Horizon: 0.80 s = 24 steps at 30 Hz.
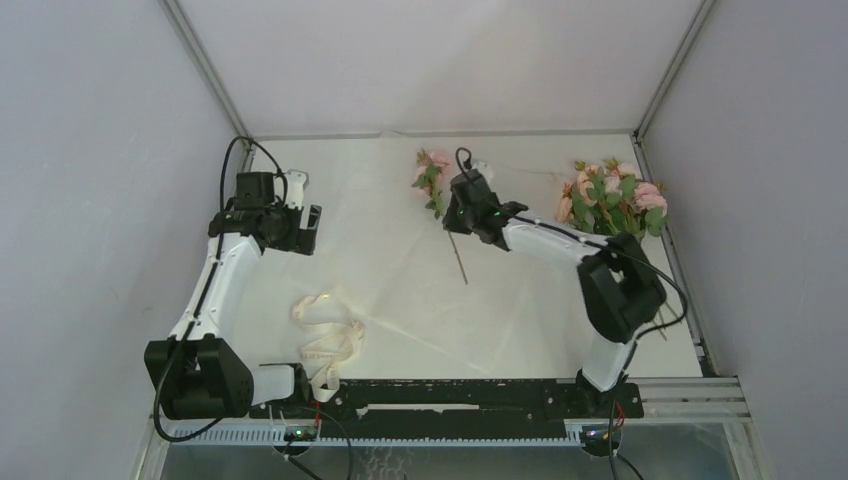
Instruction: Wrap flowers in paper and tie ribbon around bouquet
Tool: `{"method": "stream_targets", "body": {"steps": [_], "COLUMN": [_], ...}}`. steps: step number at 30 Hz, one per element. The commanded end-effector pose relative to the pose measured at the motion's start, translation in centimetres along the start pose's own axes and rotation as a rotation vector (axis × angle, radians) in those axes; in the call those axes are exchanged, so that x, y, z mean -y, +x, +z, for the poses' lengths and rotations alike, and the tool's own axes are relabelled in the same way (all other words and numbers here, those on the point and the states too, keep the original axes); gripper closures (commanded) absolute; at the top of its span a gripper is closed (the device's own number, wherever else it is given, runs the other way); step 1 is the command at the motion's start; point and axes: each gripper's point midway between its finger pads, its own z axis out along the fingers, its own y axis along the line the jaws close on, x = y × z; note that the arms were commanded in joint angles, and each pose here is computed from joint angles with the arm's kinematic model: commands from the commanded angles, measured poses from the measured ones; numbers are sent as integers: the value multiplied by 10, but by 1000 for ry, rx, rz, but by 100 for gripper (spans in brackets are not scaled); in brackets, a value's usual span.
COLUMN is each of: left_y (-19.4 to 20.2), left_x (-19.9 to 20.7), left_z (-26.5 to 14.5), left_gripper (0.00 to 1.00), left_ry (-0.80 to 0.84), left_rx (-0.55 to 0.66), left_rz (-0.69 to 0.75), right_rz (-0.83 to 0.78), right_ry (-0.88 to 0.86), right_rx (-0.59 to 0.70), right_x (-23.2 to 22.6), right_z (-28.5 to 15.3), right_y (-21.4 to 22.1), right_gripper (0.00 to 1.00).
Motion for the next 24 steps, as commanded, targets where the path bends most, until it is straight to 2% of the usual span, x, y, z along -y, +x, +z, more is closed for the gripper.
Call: {"method": "stream_targets", "body": {"steps": [1, 5, 8, 10, 11, 13, 16, 20, 24], "left_y": [-11, -10, -9, -9, -9, -10, -10, -10, -8], "left_x": [1, 1, 1, 1, 1, 1, 2, 3, 3], "left_z": [-9, -5, -5, -4, -4, -3, -3, -4, -4], "left_gripper": [7, 7, 7, 7, 7, 7, 7, 7, 7], "left_ry": [4, 2, 1, 4, 6, 7, 14, 14, 14], "left_rx": [58, 48, 47, 46, 44, 42, 44, 46, 44], "left_rz": [4, 4, 8, 9, 10, 8, 6, 5, 5], "right_rz": [117, 52, -11, -73, -112, -199, -274, -164, -25], "right_ry": [-98, -94, -18, -11, -10, 39, 237, 455, 588], "right_rx": [64, -70, -171, -176, -173, -151, -99, -177, -289], "right_x": [-37, -37, -16, -7, -2, 22, 91, 207, 291], "right_z": [28, 60, 54, 34, 21, -10, -65, -115, -141], "right_y": [-20, 10, 23, 14, 8, -13, -48, -52, -36], "right_gripper": [100, 100, 61, 45, 40, 37, 35, 37, 39]}}
